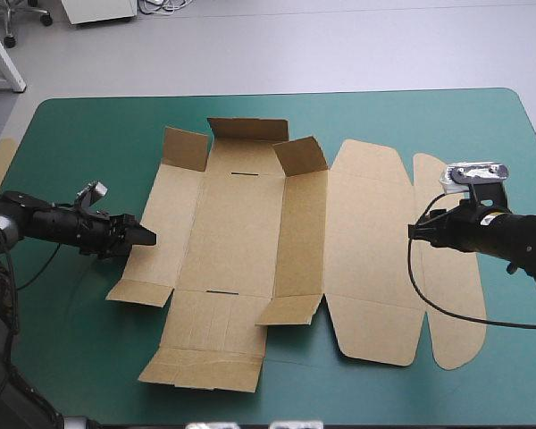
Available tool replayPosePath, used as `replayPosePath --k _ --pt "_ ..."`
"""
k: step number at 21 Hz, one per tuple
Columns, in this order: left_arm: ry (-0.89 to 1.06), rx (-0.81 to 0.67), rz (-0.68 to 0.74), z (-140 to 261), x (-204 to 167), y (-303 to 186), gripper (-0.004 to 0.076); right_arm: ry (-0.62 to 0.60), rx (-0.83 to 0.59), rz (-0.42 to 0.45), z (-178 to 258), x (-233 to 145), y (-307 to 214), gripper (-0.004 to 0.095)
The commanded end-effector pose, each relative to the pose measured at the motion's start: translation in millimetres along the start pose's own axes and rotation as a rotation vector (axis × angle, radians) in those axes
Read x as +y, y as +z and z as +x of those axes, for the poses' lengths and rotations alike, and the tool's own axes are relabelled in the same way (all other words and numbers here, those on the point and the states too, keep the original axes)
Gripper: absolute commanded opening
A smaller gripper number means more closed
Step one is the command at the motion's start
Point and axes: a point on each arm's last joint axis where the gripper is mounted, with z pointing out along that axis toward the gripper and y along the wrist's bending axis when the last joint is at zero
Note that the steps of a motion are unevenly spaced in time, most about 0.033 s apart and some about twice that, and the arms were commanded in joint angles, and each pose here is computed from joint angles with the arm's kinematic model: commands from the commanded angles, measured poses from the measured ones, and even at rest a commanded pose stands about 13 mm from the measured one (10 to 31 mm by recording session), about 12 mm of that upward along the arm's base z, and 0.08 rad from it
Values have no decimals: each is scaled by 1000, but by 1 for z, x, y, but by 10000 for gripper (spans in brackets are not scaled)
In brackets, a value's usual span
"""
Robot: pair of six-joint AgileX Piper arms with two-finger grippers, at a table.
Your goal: Fold the box
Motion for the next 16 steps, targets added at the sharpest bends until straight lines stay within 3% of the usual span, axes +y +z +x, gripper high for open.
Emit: replayPosePath --k 1,3,9,13,16 --pt "-7 55 -71 5 -8 -11 461 -11 -90 9 -13 1 -11 435" --pt "-16 28 -47 4 -9 -9 461 -14 -89 13 -13 1 -11 435" --pt "24 -52 217 10 -24 2 461 -25 -87 21 -13 0 -11 427" --pt "20 -64 250 8 -31 5 456 -25 -88 21 -13 0 -11 427" --pt "42 -53 233 6 -37 13 399 -25 -86 20 -13 0 -11 427"
